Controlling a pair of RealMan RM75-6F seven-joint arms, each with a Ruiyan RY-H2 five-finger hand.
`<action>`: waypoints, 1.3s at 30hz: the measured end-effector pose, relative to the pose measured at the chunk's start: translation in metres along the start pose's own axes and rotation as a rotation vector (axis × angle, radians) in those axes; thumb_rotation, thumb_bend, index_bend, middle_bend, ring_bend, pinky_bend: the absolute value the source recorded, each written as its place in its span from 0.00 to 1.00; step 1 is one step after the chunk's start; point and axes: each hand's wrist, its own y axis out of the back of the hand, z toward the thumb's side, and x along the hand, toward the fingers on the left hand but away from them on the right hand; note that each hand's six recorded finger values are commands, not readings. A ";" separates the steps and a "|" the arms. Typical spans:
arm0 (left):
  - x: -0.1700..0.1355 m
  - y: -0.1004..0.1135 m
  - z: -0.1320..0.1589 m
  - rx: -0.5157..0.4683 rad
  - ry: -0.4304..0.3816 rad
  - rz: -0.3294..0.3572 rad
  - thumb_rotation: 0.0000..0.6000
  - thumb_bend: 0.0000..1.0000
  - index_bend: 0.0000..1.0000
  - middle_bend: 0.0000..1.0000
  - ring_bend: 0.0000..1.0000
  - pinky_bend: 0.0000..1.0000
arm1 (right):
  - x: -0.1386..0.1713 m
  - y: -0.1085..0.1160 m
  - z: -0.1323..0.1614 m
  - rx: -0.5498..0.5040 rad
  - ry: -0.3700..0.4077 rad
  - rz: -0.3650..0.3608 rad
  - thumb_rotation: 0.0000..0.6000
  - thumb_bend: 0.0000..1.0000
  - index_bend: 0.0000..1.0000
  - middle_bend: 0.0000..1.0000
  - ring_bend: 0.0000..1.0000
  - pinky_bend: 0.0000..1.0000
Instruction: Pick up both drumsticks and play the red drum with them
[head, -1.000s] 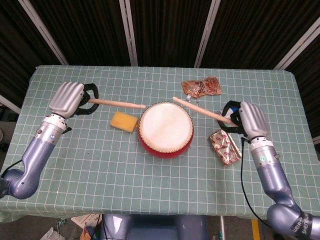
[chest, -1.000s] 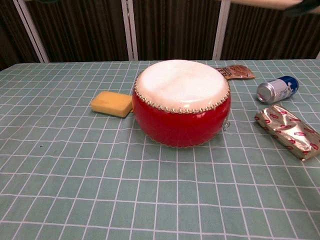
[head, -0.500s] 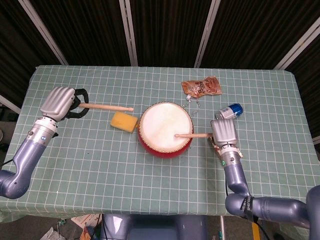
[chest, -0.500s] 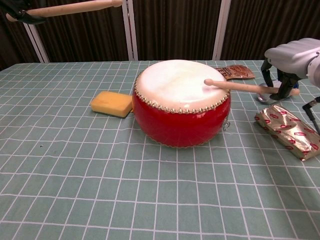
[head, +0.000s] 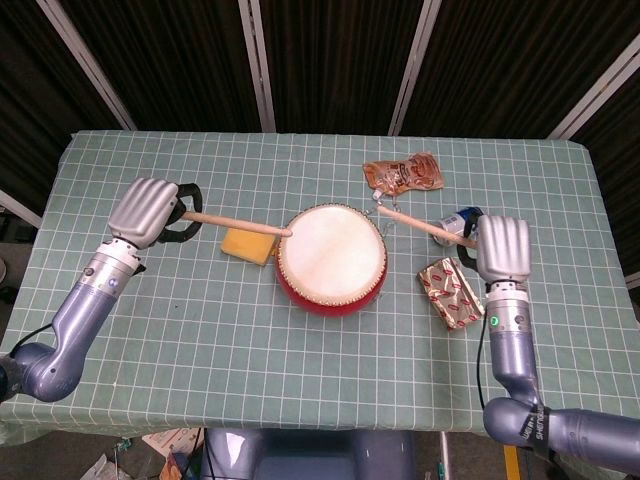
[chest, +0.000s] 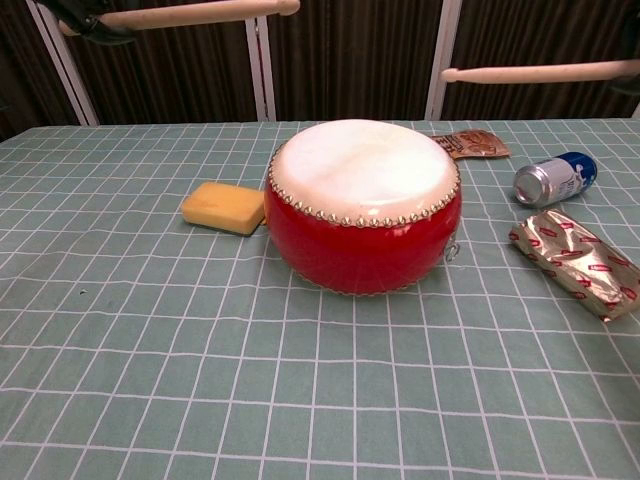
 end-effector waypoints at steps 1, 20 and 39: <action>0.001 0.002 0.007 -0.006 -0.008 0.014 1.00 0.50 0.77 1.00 1.00 1.00 | 0.003 0.005 -0.007 -0.020 -0.005 -0.007 1.00 0.58 0.99 1.00 1.00 1.00; 0.059 -0.033 0.079 0.009 -0.022 0.025 1.00 0.51 0.77 1.00 1.00 1.00 | 0.009 0.002 -0.052 -0.117 -0.034 0.033 1.00 0.58 0.99 1.00 1.00 1.00; 0.063 -0.109 0.045 0.442 0.287 -0.415 1.00 0.52 0.78 1.00 1.00 1.00 | 0.010 0.000 -0.075 -0.140 -0.069 0.033 1.00 0.58 0.99 1.00 1.00 1.00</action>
